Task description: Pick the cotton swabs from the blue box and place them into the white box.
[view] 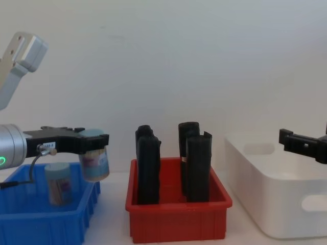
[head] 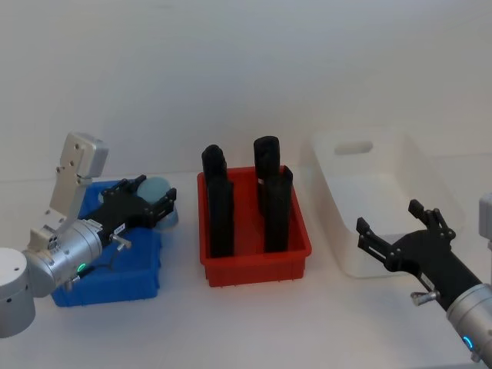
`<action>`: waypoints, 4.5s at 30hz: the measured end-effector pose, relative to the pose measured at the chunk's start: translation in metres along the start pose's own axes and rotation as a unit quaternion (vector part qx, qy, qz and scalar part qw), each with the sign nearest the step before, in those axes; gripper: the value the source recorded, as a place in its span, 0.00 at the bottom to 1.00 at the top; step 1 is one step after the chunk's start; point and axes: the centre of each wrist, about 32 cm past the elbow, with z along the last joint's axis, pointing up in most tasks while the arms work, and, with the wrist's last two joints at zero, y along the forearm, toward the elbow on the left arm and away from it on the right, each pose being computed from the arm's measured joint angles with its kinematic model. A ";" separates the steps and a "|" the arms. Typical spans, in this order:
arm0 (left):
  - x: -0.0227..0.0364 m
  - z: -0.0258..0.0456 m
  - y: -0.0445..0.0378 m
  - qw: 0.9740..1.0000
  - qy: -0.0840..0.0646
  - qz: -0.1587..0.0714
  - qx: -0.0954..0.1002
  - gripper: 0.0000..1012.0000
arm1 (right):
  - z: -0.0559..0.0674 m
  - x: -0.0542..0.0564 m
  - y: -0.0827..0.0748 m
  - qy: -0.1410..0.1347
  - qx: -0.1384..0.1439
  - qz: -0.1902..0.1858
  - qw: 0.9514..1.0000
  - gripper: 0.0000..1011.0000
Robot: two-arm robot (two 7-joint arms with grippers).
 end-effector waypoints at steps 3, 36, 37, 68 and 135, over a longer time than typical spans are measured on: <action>0.0007 0.0025 -0.0010 1.000 0.000 -0.017 -0.003 0.66 | 0.000 0.000 0.000 0.000 0.000 0.000 1.000 0.99; 0.0126 0.0405 0.0002 0.985 -0.013 -0.169 -0.014 0.66 | 0.000 0.000 0.000 0.000 0.000 0.000 1.000 0.99; 0.0125 0.0417 -0.0001 0.984 -0.013 -0.175 -0.015 0.66 | 0.000 0.000 0.000 0.000 0.000 0.000 1.000 0.99; -0.0073 0.0495 -0.0109 0.955 -0.010 -0.293 -0.033 0.66 | 0.000 0.000 0.000 0.000 0.000 0.000 1.000 0.99; -0.0117 0.0493 -0.0126 0.950 -0.009 -0.309 -0.035 0.66 | 0.019 -0.042 0.058 -0.035 -0.051 0.267 0.962 0.99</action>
